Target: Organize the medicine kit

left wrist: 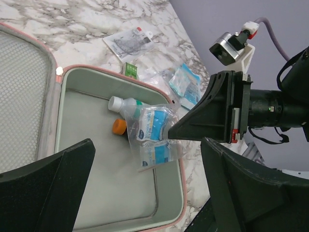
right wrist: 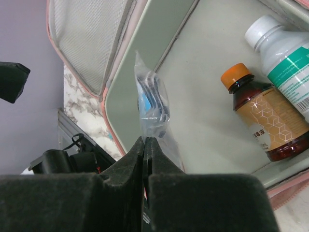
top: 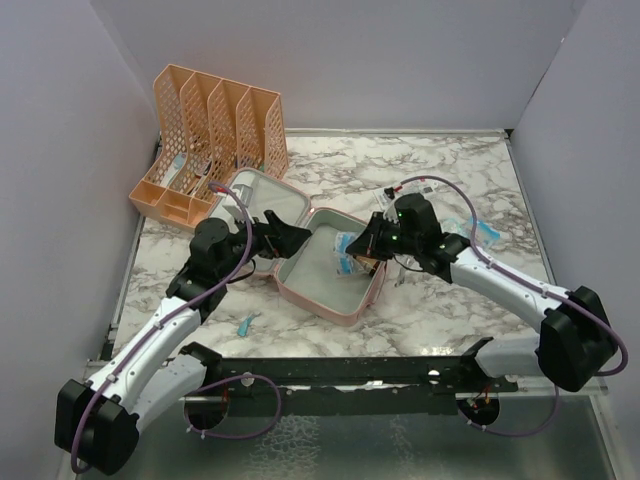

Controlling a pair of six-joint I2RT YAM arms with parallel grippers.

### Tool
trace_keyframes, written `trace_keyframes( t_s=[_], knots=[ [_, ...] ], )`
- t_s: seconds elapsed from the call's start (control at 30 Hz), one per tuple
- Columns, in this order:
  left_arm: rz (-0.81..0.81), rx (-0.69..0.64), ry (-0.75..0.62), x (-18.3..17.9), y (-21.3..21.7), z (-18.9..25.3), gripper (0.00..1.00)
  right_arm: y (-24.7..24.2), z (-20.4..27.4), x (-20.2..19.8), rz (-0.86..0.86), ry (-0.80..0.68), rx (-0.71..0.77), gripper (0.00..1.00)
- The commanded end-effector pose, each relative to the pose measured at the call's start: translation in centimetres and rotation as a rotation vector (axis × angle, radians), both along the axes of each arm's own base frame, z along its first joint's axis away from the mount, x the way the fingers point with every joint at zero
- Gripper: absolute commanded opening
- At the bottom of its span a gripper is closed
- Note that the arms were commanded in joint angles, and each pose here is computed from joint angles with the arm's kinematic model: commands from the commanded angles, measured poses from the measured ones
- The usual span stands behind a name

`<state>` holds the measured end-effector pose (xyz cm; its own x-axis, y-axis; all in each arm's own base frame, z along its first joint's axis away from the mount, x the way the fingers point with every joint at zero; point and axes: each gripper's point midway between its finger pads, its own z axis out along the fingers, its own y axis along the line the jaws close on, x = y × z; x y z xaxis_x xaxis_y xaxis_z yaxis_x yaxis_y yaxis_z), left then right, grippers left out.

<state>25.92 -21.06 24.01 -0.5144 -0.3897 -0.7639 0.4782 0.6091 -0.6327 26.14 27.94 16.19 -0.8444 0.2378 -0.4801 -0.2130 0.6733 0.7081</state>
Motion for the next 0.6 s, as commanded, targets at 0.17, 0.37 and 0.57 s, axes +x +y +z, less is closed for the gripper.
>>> trace_keyframes(
  t_s=[0.17,0.37,0.57],
  knots=[
    [0.071,0.061,0.05,0.7,1.0,-2.4,0.92,3.1,1.3,0.7,0.075,-0.077,-0.006,0.01],
    [0.163,0.111,0.049,1.3,2.7,-2.7,0.92,4.3,0.4,-0.2,0.286,-0.125,-0.083,0.01],
    [0.194,0.141,0.039,1.4,3.4,-2.9,0.92,3.8,-1.0,-1.9,0.42,-0.125,-0.165,0.01]
  ],
)
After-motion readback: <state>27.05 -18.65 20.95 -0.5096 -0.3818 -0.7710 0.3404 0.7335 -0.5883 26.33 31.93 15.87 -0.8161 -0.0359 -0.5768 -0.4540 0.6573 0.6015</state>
